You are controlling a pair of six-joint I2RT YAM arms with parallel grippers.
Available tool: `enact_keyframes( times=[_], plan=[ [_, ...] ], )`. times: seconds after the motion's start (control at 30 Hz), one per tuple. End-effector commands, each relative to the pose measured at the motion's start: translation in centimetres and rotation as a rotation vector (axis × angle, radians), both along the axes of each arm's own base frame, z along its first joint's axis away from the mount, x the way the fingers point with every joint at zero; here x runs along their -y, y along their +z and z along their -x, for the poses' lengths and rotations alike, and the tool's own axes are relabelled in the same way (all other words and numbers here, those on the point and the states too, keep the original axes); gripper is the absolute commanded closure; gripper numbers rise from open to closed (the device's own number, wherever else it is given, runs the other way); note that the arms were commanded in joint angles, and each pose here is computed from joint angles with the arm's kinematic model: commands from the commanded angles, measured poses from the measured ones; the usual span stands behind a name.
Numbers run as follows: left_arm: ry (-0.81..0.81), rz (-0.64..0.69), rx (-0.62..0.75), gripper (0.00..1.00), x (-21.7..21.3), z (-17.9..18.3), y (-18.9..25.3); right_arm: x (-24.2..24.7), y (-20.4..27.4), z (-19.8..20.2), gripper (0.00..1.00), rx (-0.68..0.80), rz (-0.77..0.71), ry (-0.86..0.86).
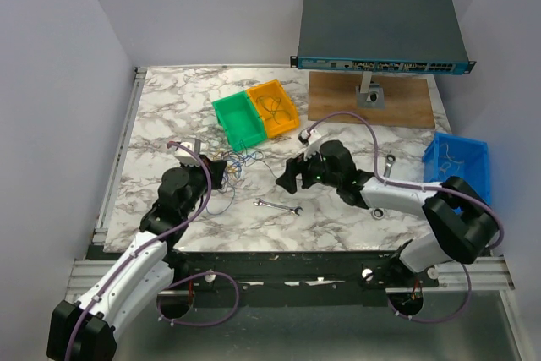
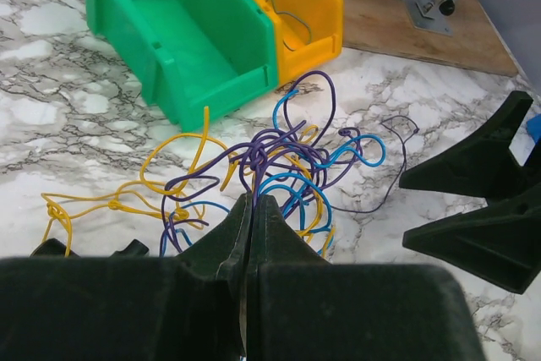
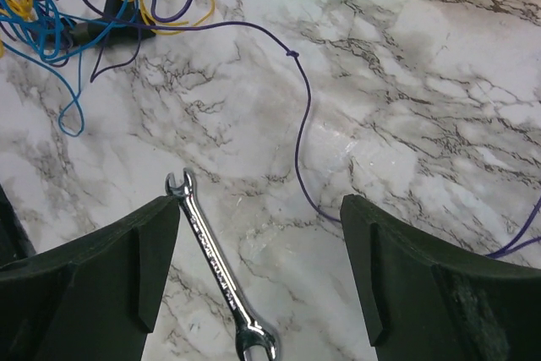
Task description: Untangle the cables
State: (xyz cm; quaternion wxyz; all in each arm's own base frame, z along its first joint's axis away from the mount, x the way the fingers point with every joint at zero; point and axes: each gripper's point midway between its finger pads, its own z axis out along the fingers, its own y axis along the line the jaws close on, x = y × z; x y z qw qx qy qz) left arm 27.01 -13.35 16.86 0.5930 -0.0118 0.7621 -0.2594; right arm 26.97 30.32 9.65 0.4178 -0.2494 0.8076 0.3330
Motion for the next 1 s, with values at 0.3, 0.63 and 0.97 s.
enact_keyframes(
  times=[0.3, 0.63, 0.97],
  plan=[
    [0.028, 0.015, 0.005, 1.0, -0.3, 0.0, 0.2, -4.0, -1.8, -4.9, 0.2, 0.206, 0.012, -0.053],
    [0.035, 0.019, 0.016, 1.0, -0.5, 0.1, 0.4, -7.8, -4.4, -6.7, 0.29, 0.182, -0.059, -0.012],
    [0.156, -0.015, -0.057, 1.0, -2.4, -0.6, -1.0, -2.8, -1.2, -8.8, 0.99, 0.17, -0.089, -0.357]
  ],
)
